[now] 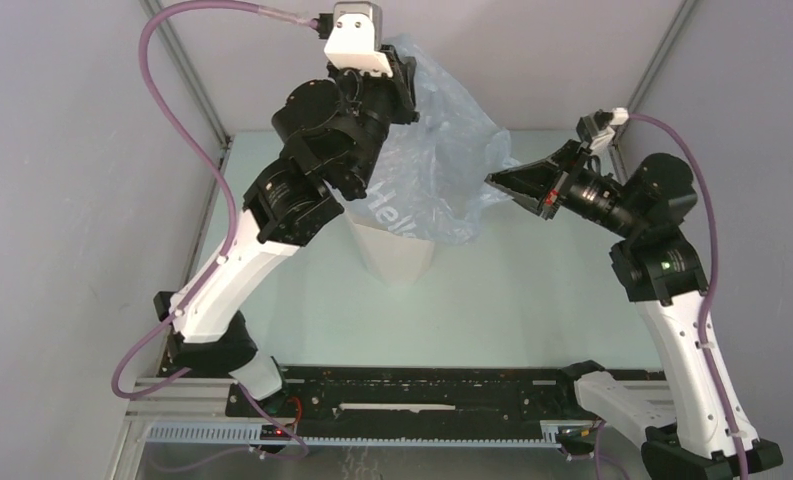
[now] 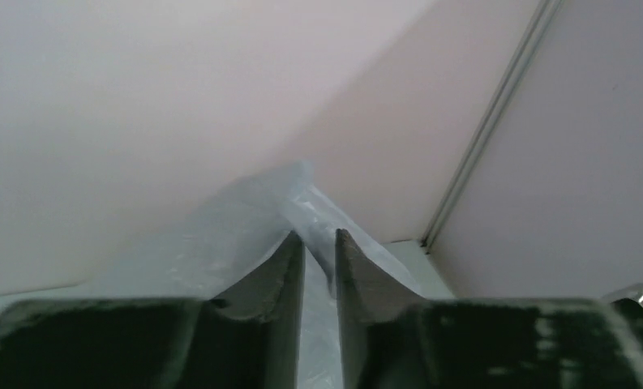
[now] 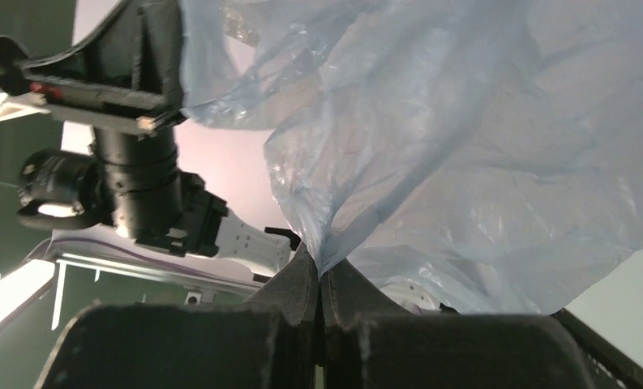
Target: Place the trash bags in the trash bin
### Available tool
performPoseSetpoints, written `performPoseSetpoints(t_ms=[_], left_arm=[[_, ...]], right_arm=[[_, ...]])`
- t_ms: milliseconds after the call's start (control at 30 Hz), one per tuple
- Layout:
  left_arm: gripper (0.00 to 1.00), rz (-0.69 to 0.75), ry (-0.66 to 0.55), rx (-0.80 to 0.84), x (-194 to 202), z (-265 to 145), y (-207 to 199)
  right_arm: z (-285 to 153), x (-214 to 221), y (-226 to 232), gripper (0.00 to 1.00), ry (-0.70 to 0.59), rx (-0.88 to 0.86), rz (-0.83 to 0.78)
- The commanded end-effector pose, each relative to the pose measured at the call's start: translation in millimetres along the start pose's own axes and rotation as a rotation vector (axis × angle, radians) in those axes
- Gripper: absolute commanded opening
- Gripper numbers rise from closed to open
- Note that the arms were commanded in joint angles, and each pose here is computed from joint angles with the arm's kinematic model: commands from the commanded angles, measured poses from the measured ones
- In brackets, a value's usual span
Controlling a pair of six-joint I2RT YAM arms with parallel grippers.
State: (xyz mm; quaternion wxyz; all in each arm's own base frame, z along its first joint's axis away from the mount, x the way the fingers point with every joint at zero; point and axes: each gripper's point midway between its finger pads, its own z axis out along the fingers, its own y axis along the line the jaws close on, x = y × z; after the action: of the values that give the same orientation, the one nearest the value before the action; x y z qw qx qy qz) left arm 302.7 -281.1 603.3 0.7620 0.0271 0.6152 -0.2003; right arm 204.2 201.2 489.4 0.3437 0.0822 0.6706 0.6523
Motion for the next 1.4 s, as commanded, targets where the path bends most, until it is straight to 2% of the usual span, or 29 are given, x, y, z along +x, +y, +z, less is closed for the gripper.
performPoseSetpoints(t_ms=[0, 33, 100, 167, 233, 367, 467, 567, 667, 767, 833, 967, 1100, 1367], left_arm=[[0.42, 0.008, 0.071, -0.052, 14, -9, 15], [0.63, 0.021, 0.091, -0.056, 16, -14, 19], [0.82, 0.017, 0.122, -0.033, 15, -25, 23], [0.93, -0.013, 0.151, -0.002, 11, -38, 25], [0.99, -0.054, 0.178, 0.059, 1, -55, 24], [1.0, -0.123, 0.229, 0.153, -14, -92, 30], [1.0, -0.16, 0.263, 0.132, -16, -120, 53], [1.0, -0.225, 0.274, -0.005, -11, -145, 96], [0.97, -0.392, 0.313, -0.197, 10, -161, 144], [0.99, -0.533, 0.362, -0.201, 34, -146, 148], [1.0, -0.66, 0.419, -0.11, 48, -122, 132], [1.0, -0.74, 0.448, -0.01, 68, -80, 115], [0.92, -0.735, 0.527, -0.05, 106, -58, 114], [0.87, -0.529, 0.714, -0.139, 195, -31, 96]], right_arm=[[0, 6, -4, 0.0, 0.049, -0.011, 0.015], [-1, 5, -4, 0.0, 0.046, -0.012, 0.012], [0, 4, -6, 0.0, 0.052, -0.009, 0.018], [0, 1, -9, 0.0, 0.056, -0.005, 0.017], [-1, -4, -12, 0.0, 0.047, 0.003, 0.014], [0, -7, -18, 0.0, 0.052, 0.013, 0.001], [2, -8, -19, 0.0, 0.06, 0.009, 0.006], [3, -8, -18, 0.0, 0.07, 0.0, 0.009], [3, -5, -22, 0.0, 0.068, 0.02, 0.007], [1, -2, -25, 0.0, 0.068, 0.036, -0.002], [-1, -1, -25, 0.0, 0.064, 0.04, -0.007], [-3, -1, -20, 0.0, 0.055, 0.031, -0.015], [-6, -1, -12, 0.0, 0.044, 0.008, -0.023], [-9, 2, -7, 0.0, 0.04, -0.005, -0.036]])
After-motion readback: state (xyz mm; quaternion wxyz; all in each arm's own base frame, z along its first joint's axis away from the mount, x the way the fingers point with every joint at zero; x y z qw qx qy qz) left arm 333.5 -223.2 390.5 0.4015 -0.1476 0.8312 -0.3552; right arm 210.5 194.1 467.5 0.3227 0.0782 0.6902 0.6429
